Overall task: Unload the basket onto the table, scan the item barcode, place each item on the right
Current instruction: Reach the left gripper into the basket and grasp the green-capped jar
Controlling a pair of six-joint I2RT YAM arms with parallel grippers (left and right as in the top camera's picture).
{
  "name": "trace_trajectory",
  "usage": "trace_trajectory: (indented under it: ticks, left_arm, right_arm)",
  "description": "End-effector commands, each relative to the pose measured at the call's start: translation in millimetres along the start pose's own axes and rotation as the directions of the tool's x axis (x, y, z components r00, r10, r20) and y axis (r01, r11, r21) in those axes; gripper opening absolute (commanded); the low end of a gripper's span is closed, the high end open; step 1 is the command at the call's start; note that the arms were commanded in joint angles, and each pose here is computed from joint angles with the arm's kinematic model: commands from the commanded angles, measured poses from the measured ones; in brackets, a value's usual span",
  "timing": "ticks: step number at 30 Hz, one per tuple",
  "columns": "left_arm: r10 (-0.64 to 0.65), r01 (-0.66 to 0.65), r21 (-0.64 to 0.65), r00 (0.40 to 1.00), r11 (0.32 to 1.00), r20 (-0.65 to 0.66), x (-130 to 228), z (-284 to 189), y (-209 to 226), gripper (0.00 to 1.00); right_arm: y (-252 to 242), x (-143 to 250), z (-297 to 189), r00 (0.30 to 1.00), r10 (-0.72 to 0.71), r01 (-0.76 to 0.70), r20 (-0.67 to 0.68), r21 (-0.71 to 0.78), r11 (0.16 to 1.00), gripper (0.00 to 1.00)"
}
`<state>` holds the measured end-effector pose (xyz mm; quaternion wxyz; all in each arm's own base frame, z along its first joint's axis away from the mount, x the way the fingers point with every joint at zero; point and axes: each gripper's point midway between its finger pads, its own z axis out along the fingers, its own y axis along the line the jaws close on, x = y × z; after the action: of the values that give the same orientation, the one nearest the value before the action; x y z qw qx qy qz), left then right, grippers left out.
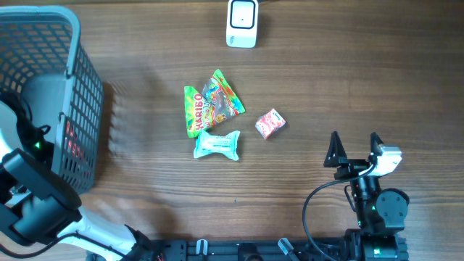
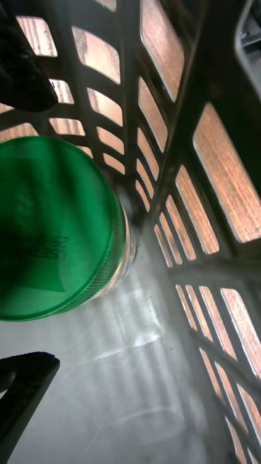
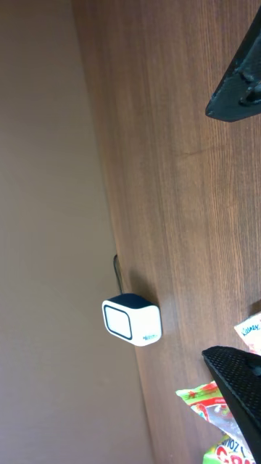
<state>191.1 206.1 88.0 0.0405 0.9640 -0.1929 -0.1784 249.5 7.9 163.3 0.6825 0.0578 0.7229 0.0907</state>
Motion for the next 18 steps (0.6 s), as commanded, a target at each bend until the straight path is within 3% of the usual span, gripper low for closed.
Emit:
trace_trajectory:
  ticks: [1, 3, 5, 9, 15, 18]
  left_arm:
    - [-0.058, 0.06, -0.065, 0.998, 0.996, 0.036, -3.4, 15.9, 13.7, 1.0]
    - [-0.055, 0.059, -0.078, 0.997, 0.995, 0.044, -4.3, 20.3, 17.2, 0.91]
    - [-0.054, 0.058, -0.079, 0.997, 0.995, 0.045, -4.0, 22.8, 17.7, 0.58]
    - [-0.057, 0.059, -0.072, 0.998, 0.996, 0.04, -2.9, 23.0, 16.0, 0.38]
    - [0.013, -0.013, 0.01, 1.0, 1.0, -0.014, 7.9, 19.7, -3.7, 0.35]
    - [0.094, -0.086, 0.121, 0.994, 0.989, -0.061, 19.4, 8.4, -29.1, 0.45]
  right_arm:
    - [-0.7, 0.1, 0.1, 1.0, 0.001, -0.001, 0.001, 0.007, 1.0, 1.0]
    - [-0.7, 0.0, 0.1, 1.0, 0.002, -0.002, 0.002, 0.007, 1.0, 1.0]
    - [-0.7, 0.1, 0.1, 1.0, 0.002, -0.002, 0.001, 0.007, 1.0, 1.0]
    - [-0.7, 0.0, 0.1, 1.0, 0.002, -0.002, 0.002, 0.007, 1.0, 1.0]
    - [-0.7, 0.0, 0.1, 1.0, 0.001, -0.001, 0.002, 0.007, 1.0, 1.0]
    - [-0.7, 0.1, 0.1, 1.0, 0.002, -0.002, 0.001, 0.007, 1.0, 1.0]
